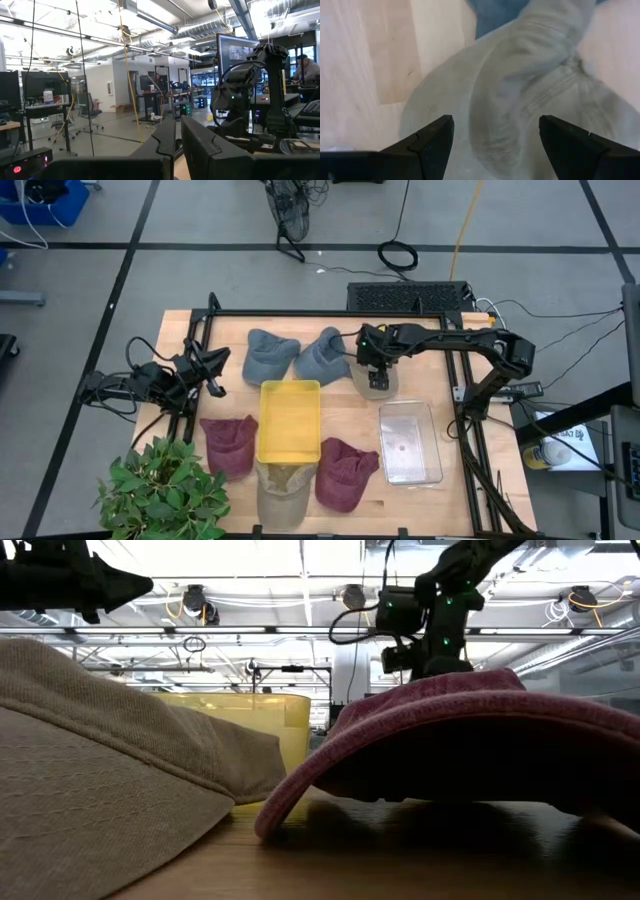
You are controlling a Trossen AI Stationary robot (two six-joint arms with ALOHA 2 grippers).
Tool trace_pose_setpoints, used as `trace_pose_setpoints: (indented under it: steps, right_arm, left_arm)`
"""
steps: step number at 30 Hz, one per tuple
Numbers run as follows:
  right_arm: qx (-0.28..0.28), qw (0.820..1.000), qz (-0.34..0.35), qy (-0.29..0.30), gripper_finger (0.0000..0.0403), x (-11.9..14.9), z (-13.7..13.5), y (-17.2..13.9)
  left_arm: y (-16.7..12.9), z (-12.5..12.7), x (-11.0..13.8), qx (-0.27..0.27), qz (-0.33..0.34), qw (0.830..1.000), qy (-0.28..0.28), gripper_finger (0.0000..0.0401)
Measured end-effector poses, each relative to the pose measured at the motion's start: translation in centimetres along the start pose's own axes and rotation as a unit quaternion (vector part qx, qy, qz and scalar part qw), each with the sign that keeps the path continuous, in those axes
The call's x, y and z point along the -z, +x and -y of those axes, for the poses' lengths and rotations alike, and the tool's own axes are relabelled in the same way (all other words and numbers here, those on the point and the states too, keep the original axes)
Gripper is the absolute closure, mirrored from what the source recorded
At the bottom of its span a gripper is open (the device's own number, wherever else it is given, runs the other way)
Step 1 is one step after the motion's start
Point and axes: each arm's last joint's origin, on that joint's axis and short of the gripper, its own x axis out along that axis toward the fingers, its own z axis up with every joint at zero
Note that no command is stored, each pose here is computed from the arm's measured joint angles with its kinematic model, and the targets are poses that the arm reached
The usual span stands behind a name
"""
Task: Pick & Place hat
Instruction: Put the top brown cap into the transparent bin
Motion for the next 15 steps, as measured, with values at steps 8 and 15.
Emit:
trace_pose_setpoints:
  steps: [8,15]
  right_arm:
    - [0.018,0.999,0.027,0.003,0.0137,0.22,0.16,1.07]
    - [0.02,0.999,0.03,-0.004,0.0202,0.17,0.2,1.08]
  left_arm:
    - [0.0,0.0,0.01,0.0,0.0,1.0,0.0,0.0364]
    - [0.0,0.0,0.01,0.0,0.0,1.0,0.001,0.0364]
